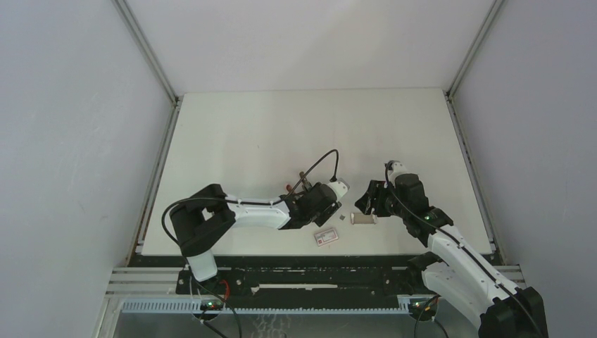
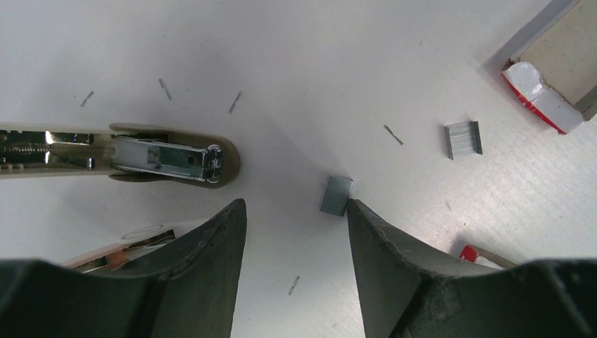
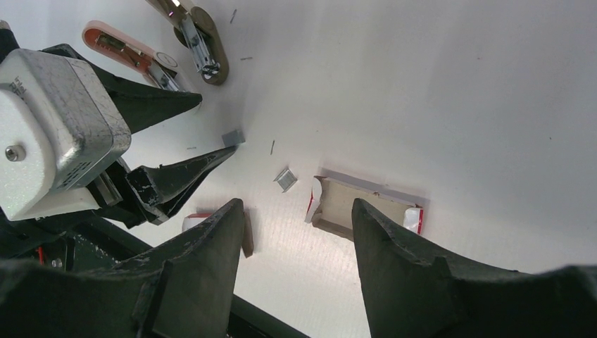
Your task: Load the staples into the stapler
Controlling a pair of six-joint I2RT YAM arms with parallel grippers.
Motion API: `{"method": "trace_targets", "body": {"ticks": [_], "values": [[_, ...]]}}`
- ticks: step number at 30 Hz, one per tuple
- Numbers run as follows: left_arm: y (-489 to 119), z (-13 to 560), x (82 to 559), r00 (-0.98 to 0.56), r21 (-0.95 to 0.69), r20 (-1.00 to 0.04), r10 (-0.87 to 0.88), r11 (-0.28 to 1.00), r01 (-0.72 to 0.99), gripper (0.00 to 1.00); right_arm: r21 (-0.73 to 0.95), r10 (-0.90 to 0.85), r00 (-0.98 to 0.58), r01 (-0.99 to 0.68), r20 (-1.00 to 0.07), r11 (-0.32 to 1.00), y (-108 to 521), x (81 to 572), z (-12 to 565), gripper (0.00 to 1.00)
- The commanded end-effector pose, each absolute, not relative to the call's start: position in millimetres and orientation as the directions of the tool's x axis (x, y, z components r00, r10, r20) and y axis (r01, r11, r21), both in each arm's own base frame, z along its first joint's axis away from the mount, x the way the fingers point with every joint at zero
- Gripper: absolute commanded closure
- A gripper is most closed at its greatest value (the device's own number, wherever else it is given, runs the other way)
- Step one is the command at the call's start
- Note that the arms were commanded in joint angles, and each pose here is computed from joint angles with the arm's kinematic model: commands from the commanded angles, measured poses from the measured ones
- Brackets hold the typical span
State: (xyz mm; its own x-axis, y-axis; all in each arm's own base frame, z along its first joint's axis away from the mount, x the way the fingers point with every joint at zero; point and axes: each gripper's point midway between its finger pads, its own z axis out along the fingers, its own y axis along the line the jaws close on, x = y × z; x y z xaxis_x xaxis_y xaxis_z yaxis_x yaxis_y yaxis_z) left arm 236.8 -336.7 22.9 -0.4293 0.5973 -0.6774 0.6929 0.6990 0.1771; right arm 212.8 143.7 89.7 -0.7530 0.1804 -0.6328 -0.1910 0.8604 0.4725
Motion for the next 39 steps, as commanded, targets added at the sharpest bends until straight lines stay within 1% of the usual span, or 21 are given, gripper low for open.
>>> {"method": "trace_targets", "body": {"ticks": [1, 9, 25, 35, 39], "values": [[-330.6, 34.6, 237.8, -0.415, 0.187, -0.693, 0.589, 0.703, 0.686, 0.40, 0.482, 0.195, -0.726, -0.208, -0.659, 0.851, 146.2, 219.8, 102.2, 0.43], [-328.8, 31.7, 235.6, -0.420, 0.179, -0.693, 0.586, 0.704, 0.687, 0.40, 0.486, 0.199, -0.726, -0.208, -0.658, 0.849, 146.7, 220.6, 102.5, 0.43], [-319.9, 35.3, 254.7, -0.436, 0.199, -0.714, 0.548, 0.756, 0.623, 0.41, 0.487, 0.199, -0.727, -0.207, -0.657, 0.848, 146.6, 219.7, 102.9, 0.43], [-333.4, 41.3, 267.8, -0.433, 0.150, -0.760, 0.485, 0.778, 0.610, 0.41, 0.480, 0.190, -0.732, -0.207, -0.654, 0.852, 146.3, 216.8, 96.8, 0.43], [-337.6, 59.2, 269.9, -0.422, 0.111, -0.798, 0.431, 0.792, 0.601, 0.40, 0.457, 0.158, -0.721, -0.239, -0.675, 0.857, 149.0, 217.2, 98.8, 0.43]]}}
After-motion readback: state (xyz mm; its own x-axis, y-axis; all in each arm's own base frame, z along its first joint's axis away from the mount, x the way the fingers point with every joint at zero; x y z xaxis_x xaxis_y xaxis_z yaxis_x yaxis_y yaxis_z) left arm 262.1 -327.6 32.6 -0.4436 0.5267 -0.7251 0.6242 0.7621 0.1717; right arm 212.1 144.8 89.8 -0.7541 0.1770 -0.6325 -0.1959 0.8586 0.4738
